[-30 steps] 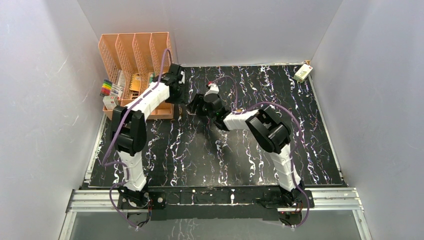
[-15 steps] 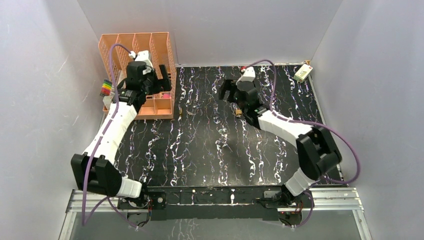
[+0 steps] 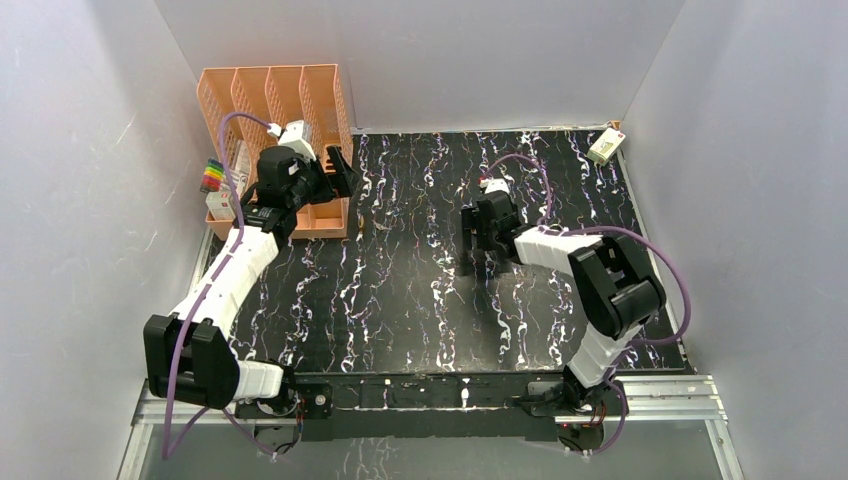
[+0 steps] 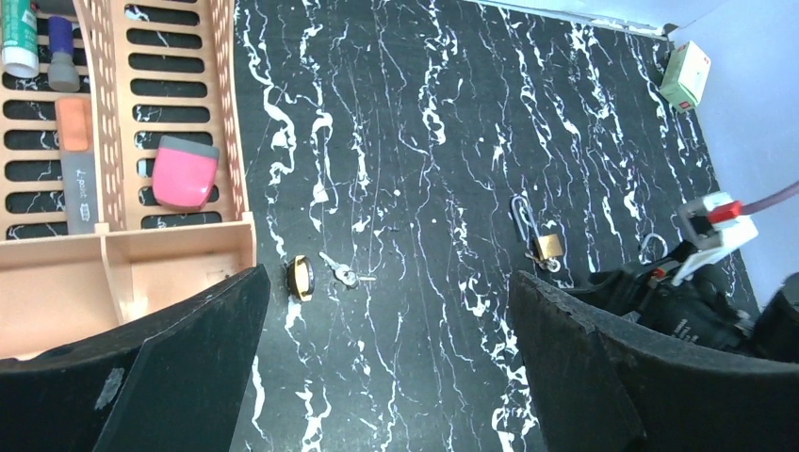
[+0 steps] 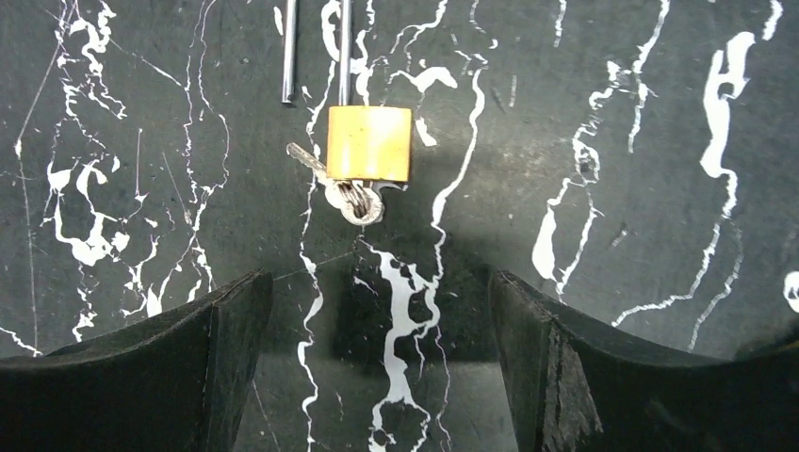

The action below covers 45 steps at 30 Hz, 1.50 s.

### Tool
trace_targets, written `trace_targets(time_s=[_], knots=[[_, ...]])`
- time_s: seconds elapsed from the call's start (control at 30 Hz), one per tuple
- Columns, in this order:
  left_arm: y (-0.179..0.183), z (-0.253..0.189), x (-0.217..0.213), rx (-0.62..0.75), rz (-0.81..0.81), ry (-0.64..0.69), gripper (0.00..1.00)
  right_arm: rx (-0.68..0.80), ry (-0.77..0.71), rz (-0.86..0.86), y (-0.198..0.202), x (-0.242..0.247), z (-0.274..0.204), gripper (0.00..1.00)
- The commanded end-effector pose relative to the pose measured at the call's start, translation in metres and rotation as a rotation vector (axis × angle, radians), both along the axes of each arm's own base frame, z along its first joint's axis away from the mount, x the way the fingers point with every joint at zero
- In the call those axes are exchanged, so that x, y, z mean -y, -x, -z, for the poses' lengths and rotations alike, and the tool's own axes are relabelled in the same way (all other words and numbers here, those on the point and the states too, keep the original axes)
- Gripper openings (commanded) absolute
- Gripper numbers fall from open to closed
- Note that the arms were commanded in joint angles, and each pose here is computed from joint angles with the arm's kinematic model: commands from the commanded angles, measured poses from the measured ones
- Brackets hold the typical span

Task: Lock with the key
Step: Pick up the lock from the center of the board.

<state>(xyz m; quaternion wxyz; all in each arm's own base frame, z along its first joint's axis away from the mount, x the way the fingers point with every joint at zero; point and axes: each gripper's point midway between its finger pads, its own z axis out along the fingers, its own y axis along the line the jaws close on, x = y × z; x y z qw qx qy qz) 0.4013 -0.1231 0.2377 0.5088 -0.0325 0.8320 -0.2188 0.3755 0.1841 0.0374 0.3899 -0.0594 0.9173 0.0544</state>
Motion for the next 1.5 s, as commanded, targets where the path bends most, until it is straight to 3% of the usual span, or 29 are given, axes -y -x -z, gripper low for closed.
trace_targets(time_s=[0.0, 0.47, 0.57, 0.8, 0.97, 1.17, 1.27, 1.47], knots=[[-0.004, -0.017, 0.003, 0.071, 0.03, 0.0, 0.98, 0.065, -0.024, -0.071, -0.027, -0.016, -0.02, 0.91], [-0.003, -0.02, 0.007, 0.092, 0.064, -0.001, 0.98, 0.064, -0.018, -0.118, -0.066, -0.017, -0.001, 0.75], [-0.003, -0.021, 0.007, 0.094, 0.065, 0.0, 0.98, 0.059, -0.026, -0.129, -0.066, -0.02, 0.0, 0.67], [-0.004, -0.02, 0.01, 0.089, 0.075, 0.007, 0.98, 0.038, 0.002, -0.125, -0.056, -0.012, 0.006, 0.59], [-0.005, -0.02, 0.014, 0.09, 0.086, 0.027, 0.98, 0.044, 0.075, -0.13, -0.054, -0.012, 0.006, 0.57], [-0.004, -0.021, 0.014, 0.089, 0.088, 0.031, 0.98, -0.017, 0.161, -0.136, -0.049, -0.012, 0.026, 0.47], [-0.005, -0.021, 0.018, 0.093, 0.101, 0.047, 0.98, -0.038, 0.125, -0.179, -0.042, -0.02, 0.027, 0.3], [-0.003, -0.022, 0.022, 0.095, 0.127, 0.057, 0.98, 0.009, -0.003, -0.288, -0.03, -0.043, -0.013, 0.29]])
